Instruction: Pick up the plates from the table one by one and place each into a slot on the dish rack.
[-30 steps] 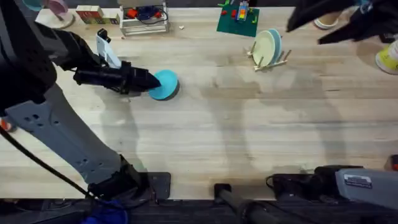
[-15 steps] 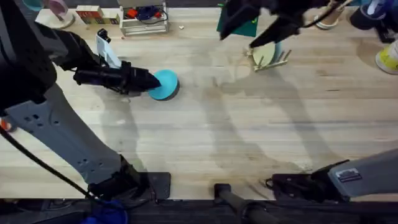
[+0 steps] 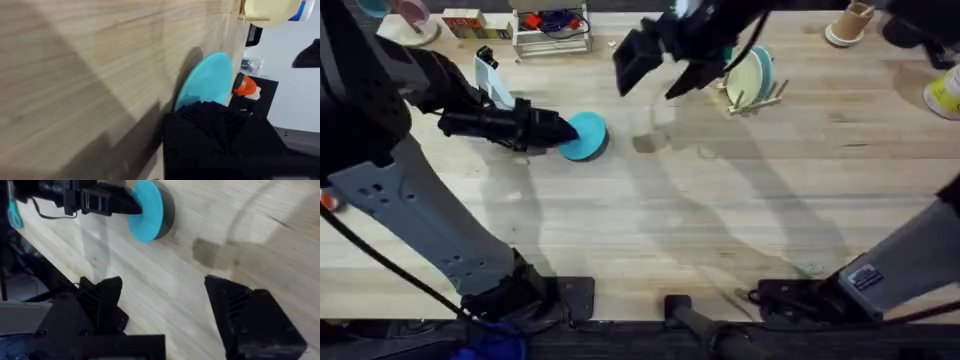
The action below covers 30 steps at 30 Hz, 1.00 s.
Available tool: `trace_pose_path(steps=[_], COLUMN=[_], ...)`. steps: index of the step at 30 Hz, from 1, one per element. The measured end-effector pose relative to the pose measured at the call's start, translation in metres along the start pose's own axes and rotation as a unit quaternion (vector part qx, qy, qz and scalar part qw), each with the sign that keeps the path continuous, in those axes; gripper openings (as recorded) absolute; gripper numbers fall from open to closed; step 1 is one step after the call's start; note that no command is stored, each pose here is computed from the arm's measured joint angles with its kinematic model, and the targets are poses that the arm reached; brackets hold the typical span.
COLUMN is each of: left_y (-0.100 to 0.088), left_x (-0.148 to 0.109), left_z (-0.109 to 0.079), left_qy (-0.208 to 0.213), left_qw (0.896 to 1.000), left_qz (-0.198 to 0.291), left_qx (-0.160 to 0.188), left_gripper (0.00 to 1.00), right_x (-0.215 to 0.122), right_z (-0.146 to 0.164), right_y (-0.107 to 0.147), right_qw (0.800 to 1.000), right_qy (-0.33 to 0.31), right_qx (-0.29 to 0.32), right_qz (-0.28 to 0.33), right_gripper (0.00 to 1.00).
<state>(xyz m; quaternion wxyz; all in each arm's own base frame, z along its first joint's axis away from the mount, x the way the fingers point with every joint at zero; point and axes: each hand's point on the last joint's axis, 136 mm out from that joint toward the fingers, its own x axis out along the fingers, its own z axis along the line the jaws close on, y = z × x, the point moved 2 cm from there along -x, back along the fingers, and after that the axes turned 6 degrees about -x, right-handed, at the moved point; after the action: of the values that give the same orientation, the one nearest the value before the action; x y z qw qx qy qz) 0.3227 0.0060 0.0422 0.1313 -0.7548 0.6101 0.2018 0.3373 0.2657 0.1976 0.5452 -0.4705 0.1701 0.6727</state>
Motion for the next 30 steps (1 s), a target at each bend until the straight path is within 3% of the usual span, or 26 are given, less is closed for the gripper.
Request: trace_pose_path(steps=[16,30], left_y=[0.0,0.0], left_x=[0.0,0.0], left_z=[0.0,0.0], left_qy=[0.0,0.0], left_qw=[1.0,1.0], left_qz=[0.0,0.0], left_qx=[0.0,0.0], left_gripper=[0.04,0.04], right_x=[0.086,0.149], right_z=[0.002,0.002], right_y=[-0.014,-0.016], right_qw=[1.0,0.998], right_qy=[-0.014,-0.023], right_qx=[0.005,0.05], right_qz=[0.019,0.027], right_gripper=[0.993,0.994])
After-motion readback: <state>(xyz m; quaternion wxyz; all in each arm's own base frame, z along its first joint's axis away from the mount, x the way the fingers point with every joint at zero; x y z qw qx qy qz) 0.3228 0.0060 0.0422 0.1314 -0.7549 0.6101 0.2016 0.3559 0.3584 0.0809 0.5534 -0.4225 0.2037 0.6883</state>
